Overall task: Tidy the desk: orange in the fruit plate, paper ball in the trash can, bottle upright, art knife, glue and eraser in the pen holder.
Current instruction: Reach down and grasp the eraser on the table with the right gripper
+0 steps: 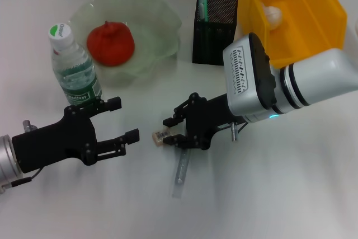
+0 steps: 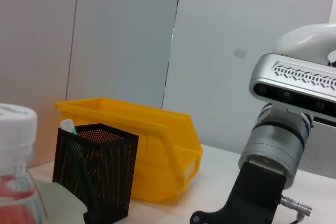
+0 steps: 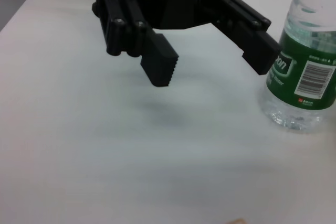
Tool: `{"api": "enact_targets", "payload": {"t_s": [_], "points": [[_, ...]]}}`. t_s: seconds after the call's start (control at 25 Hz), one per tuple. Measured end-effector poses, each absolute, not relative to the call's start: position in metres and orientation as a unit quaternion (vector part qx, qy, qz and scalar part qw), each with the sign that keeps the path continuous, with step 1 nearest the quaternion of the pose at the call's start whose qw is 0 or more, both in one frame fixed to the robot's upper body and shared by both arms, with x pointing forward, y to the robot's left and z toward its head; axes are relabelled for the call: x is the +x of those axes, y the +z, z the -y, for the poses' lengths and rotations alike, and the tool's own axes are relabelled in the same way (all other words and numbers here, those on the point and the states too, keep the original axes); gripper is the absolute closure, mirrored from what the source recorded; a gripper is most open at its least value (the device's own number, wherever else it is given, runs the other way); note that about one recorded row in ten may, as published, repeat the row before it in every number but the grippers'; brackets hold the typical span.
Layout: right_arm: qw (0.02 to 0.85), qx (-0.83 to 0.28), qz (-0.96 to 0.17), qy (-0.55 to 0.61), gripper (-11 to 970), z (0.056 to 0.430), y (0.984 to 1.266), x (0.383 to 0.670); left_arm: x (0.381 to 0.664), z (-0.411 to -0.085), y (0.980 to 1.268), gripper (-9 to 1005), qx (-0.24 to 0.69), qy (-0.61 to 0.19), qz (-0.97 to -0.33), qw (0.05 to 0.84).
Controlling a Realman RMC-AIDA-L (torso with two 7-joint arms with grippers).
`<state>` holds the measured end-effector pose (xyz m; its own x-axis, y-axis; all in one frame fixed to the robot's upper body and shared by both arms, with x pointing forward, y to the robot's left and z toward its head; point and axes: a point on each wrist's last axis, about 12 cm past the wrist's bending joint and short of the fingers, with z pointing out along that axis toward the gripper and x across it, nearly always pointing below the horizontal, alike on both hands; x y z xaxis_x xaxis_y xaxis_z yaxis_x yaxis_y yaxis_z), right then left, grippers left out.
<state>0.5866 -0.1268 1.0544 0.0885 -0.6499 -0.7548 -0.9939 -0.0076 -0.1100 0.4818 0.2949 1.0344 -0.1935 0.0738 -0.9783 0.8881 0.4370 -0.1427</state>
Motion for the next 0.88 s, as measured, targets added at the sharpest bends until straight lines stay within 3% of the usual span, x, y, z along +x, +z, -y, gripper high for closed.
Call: {"api": "enact_targets", "payload": {"t_s": [0.48,0.88], "points": [[0.327,-0.661,-0.621,0.265,691,0.1262,1.0538,0.5847,0.4825,-0.2952,1.0350,152,0.358,-0.388,-0.667,0.526],[0.330,-0.659,-0.620,0.271,686,0.1257,1.0553,0.5846,0.4827,-0.2953,1.0351,152,0.357,-0.388,-0.667,0.527]]}}
